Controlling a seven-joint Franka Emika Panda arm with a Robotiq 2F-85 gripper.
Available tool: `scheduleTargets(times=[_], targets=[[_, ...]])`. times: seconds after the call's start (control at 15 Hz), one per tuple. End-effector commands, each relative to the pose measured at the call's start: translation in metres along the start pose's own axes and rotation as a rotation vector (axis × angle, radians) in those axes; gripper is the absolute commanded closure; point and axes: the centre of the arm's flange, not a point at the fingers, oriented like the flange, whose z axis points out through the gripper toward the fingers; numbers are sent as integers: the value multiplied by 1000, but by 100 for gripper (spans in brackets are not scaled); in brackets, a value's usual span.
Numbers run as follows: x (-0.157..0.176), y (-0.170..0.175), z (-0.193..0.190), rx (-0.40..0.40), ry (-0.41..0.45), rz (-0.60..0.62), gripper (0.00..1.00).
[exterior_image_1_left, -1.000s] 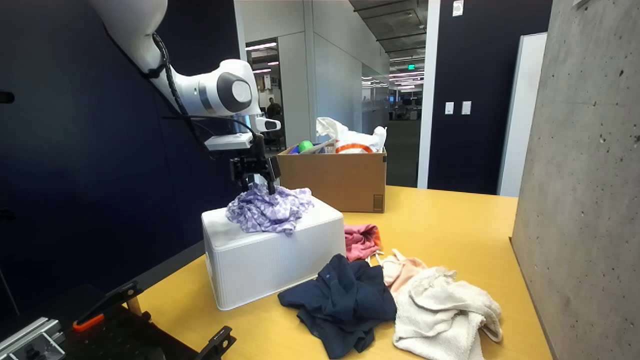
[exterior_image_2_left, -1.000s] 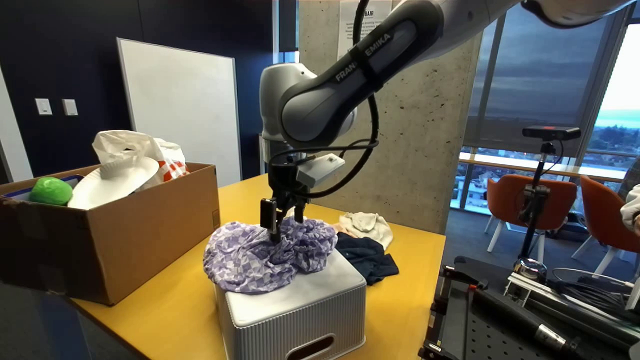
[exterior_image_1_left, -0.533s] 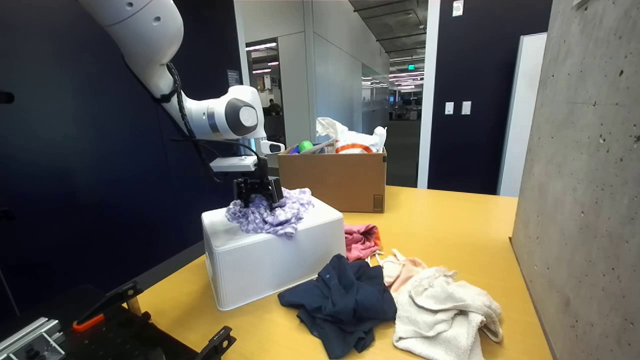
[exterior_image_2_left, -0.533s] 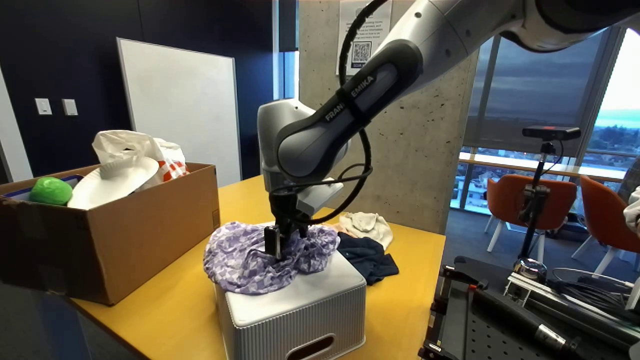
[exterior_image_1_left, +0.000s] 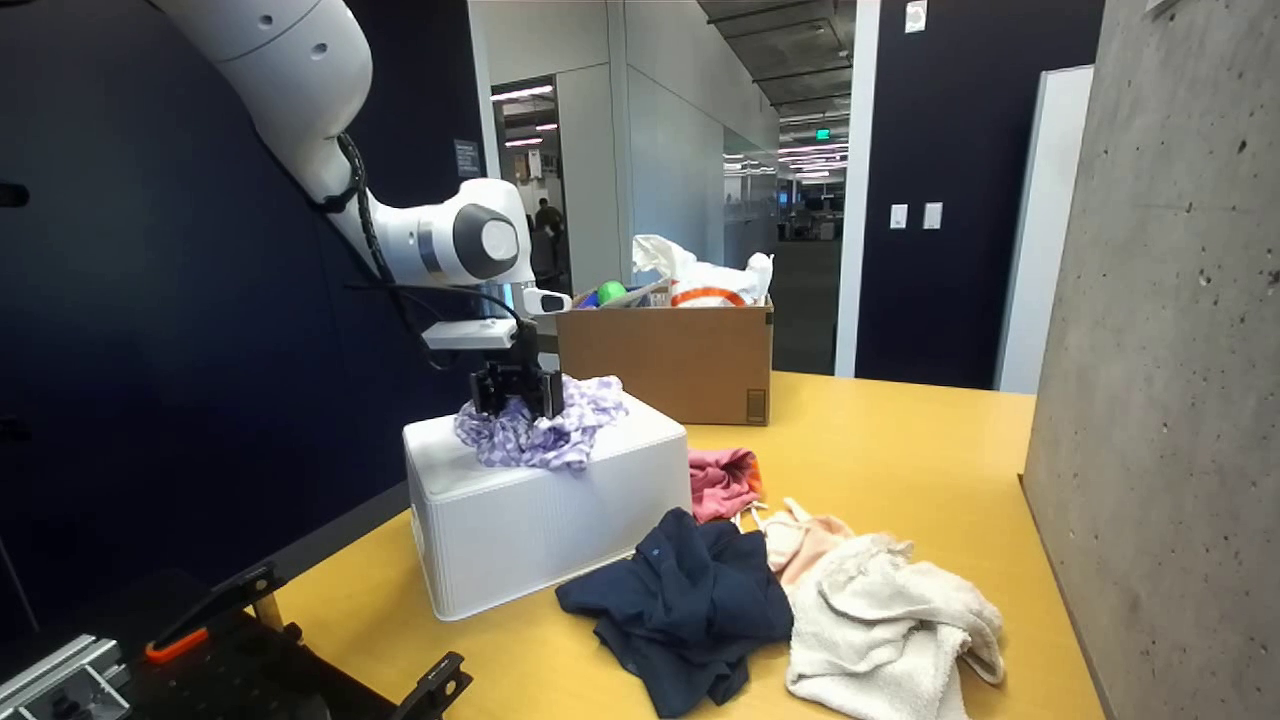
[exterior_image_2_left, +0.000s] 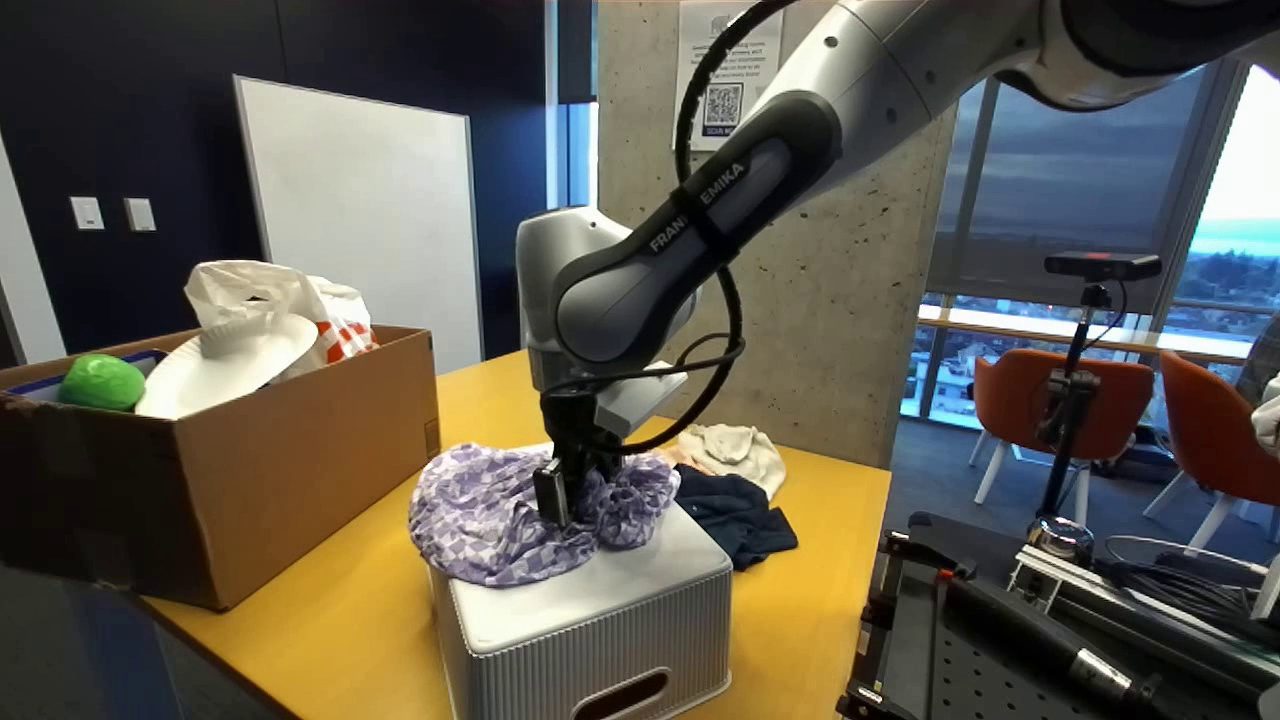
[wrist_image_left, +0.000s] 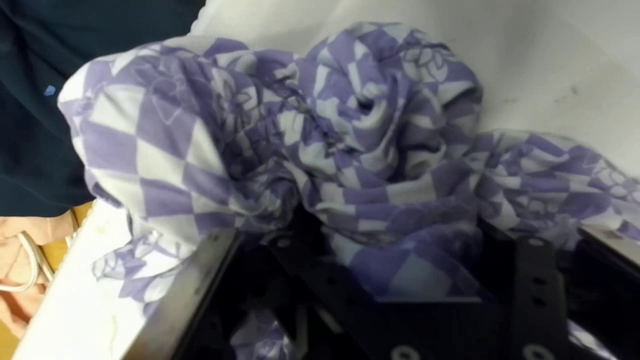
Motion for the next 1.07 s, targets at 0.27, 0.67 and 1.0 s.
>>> scheduleTargets(times=[0.27, 0.67, 1.0], targets=[[-2, 5, -27, -6, 67, -5, 97], [-1, 46, -109, -18, 221, 49, 94], [-53, 98, -170, -44, 305, 145, 94]])
